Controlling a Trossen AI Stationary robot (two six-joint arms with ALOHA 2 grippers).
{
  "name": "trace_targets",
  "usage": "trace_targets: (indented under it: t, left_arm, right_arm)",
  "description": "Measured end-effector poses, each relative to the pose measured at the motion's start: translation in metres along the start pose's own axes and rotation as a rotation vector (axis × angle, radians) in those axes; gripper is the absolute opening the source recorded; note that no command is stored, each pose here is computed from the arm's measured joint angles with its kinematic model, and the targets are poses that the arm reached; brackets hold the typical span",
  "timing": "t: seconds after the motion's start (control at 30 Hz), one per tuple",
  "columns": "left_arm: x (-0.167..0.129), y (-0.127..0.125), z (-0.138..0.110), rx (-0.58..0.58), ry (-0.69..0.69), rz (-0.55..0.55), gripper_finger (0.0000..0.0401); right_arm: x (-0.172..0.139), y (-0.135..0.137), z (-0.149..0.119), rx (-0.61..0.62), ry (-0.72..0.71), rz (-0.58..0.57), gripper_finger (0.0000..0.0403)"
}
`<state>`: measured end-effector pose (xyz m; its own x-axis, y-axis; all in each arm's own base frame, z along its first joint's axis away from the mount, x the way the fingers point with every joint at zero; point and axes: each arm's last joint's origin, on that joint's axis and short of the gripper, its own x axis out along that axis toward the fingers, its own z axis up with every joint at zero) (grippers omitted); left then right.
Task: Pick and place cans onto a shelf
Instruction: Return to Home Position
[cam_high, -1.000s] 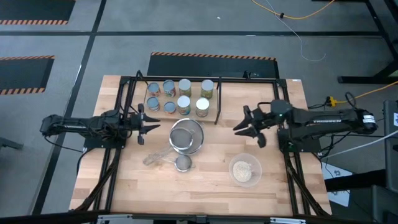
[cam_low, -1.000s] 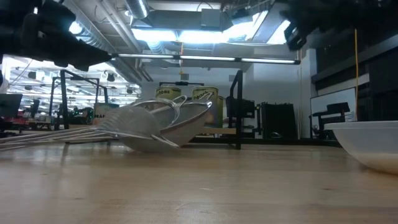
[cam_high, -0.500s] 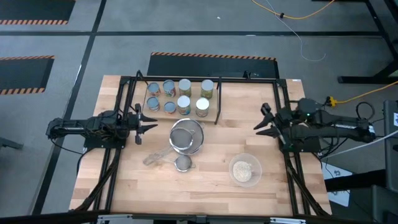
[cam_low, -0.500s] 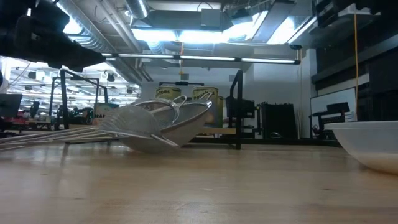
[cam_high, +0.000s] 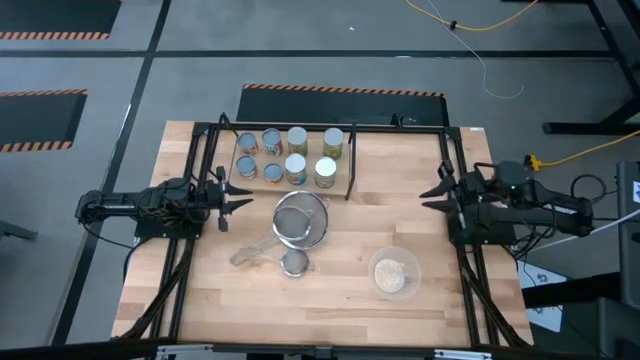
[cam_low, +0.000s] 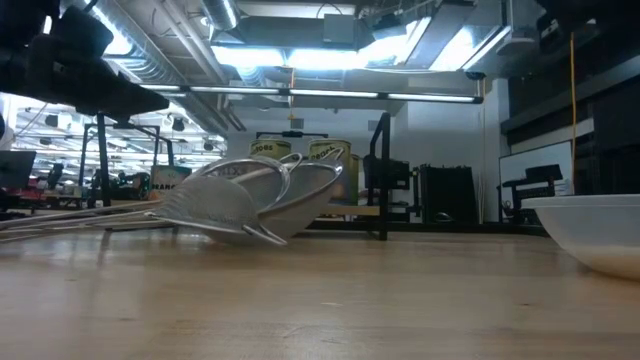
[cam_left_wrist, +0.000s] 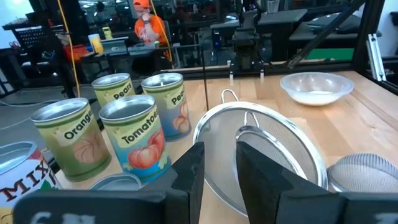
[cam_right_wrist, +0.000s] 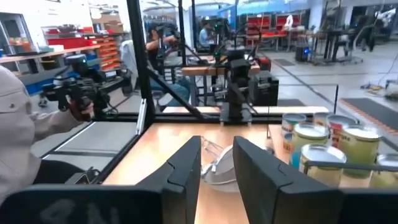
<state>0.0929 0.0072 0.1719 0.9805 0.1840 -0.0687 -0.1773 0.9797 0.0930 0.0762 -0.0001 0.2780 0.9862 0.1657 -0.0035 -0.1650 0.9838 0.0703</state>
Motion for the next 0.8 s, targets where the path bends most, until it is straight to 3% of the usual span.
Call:
trace_targets:
  t: [0.13, 0.5, 0.63, 0.8]
  left_arm:
    - [0.000, 0.000, 0.000, -0.001, 0.000, 0.000, 0.0086]
    - [0.000, 0.000, 0.000, -0.002, -0.001, 0.000, 0.0086]
    - [0.000, 0.000, 0.000, -0.002, -0.002, 0.000, 0.0086]
    - [0.000, 0.000, 0.000, -0.002, -0.002, -0.003, 0.0086]
  right_arm:
    - [-0.005, 0.001, -0.003, -0.014, -0.028, 0.004, 0.0098]
    - [0.007, -0.006, -0.062, -0.032, -0.135, 0.011, 0.0098]
    - [0.010, -0.009, -0.070, 0.021, -0.139, -0.038, 0.0098]
    - [0.015, -0.012, -0.081, -0.024, -0.168, -0.058, 0.0098]
